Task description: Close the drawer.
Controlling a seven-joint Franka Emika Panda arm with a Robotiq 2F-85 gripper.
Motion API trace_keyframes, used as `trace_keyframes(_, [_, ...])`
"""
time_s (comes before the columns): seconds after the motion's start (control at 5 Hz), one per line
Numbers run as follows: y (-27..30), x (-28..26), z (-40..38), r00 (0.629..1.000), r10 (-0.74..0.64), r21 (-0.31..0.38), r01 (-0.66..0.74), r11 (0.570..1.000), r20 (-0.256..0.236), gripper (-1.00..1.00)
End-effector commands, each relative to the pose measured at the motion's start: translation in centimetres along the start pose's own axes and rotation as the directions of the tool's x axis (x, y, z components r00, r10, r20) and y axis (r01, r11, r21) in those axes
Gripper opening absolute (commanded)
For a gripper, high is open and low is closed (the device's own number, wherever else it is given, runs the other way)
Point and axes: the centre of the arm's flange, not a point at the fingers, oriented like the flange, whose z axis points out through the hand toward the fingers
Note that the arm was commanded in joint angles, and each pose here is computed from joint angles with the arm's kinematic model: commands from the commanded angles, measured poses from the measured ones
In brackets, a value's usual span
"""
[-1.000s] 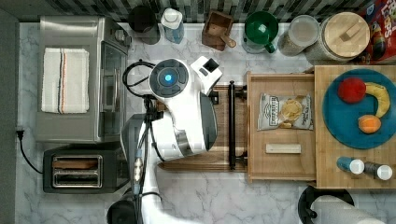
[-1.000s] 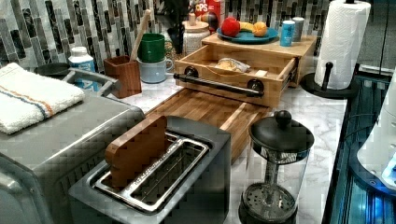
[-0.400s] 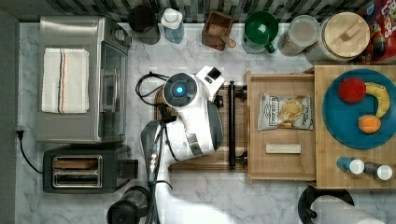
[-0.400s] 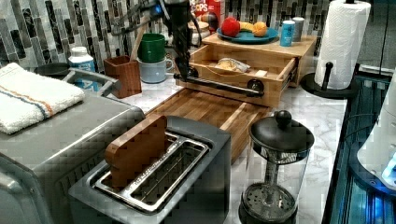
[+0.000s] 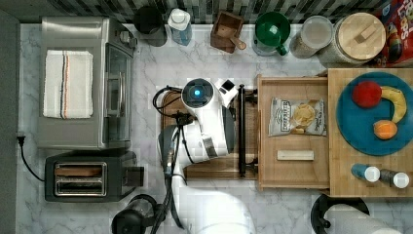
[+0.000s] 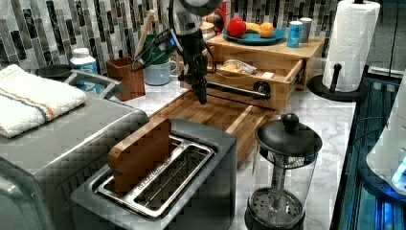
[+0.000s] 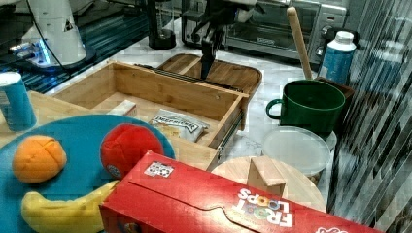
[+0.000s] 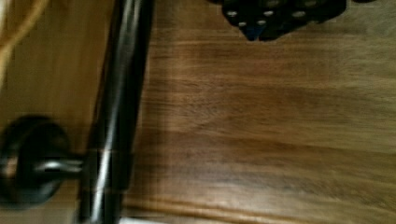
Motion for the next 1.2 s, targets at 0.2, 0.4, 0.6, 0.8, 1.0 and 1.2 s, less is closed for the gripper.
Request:
trace_keyframes(0.2, [2.2,-1.1,-2.4,0.990,-0.051,-0.042,0.046,0.998,-0.134,-1.00])
trace_keyframes(0.4, [4.3,-1.6,-2.6,0.984,-0.059,-0.051,0.051,0.997,-0.169,-1.00])
trace_keyframes(0.6, [7.3,-1.0,-1.4,0.983,-0.088,-0.037,0.083,0.996,-0.164,-1.00])
trace_keyframes(0.8, [10.5,-0.5,0.2,0.982,-0.112,-0.008,0.112,0.994,-0.150,-1.00])
trace_keyframes(1.0, [12.8,-0.9,1.9,0.982,-0.120,0.033,0.126,0.992,-0.146,-1.00])
trace_keyframes(1.2, [14.1,-1.7,1.3,0.989,-0.098,0.046,0.104,0.994,-0.109,-1.00])
